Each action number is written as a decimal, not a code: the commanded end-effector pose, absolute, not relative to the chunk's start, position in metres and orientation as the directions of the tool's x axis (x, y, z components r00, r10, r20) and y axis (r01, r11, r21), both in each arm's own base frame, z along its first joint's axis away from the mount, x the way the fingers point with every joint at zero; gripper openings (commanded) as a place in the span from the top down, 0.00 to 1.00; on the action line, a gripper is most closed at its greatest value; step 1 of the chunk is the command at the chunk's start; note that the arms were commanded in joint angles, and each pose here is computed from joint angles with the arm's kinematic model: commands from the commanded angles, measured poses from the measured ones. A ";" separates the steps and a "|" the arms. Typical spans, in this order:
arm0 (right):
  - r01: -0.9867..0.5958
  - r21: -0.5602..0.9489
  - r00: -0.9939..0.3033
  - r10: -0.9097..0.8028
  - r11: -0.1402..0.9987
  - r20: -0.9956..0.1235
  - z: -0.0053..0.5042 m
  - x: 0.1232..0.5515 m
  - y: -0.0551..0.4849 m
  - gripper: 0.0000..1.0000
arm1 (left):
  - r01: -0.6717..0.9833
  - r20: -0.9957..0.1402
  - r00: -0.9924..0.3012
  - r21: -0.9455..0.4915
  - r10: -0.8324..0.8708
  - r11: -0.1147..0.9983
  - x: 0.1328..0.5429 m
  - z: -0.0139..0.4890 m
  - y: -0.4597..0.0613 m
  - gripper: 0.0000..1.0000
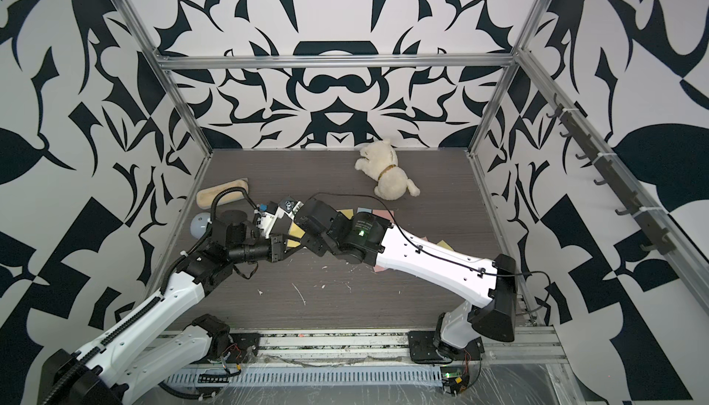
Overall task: Tear off pages from different memo pads
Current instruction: Tear off the paper from the memo pad, then place the paper at the center of the board.
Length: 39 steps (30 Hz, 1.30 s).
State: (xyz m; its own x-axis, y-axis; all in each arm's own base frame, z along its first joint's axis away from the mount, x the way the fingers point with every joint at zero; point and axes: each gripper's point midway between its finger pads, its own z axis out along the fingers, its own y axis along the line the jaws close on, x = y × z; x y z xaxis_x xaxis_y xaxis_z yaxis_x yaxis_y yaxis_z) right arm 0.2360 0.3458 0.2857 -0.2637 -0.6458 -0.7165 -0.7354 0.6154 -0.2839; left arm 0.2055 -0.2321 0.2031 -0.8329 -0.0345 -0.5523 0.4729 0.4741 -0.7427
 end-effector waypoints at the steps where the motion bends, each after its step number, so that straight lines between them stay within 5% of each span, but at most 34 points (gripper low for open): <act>1: -0.664 -0.253 -0.278 -0.547 0.703 -0.790 0.321 0.250 0.323 1.00 | 0.452 -0.541 -0.840 -0.735 -0.035 0.506 0.210 0.200 -0.230 1.00; 10: -0.519 -0.240 -0.458 -0.505 0.820 -0.732 0.277 0.286 0.248 1.00 | 0.282 -0.392 -0.919 -0.738 -0.048 0.613 0.218 0.156 -0.216 1.00; 18: -0.487 -0.279 -0.723 -0.562 0.827 -0.402 0.132 0.266 0.221 1.00 | -0.080 -0.188 -0.916 -0.778 -0.354 0.623 0.275 0.120 -0.144 1.00; 26: -0.500 -0.299 -0.817 -0.557 0.813 -0.148 0.051 0.238 0.203 1.00 | -0.115 -0.105 -0.952 -0.747 -0.288 0.655 0.302 0.075 -0.156 1.00; 32: -0.508 -0.124 -0.834 -0.522 0.853 -0.176 0.063 0.226 0.226 0.64 | -0.108 -0.099 -0.959 -0.740 -0.265 0.664 0.315 0.059 -0.170 1.00; 39: -0.489 -0.093 -0.825 -0.494 0.868 -0.275 0.121 0.234 0.234 0.49 | -0.166 -0.048 -0.958 -0.715 -0.284 0.679 0.335 0.034 -0.172 1.00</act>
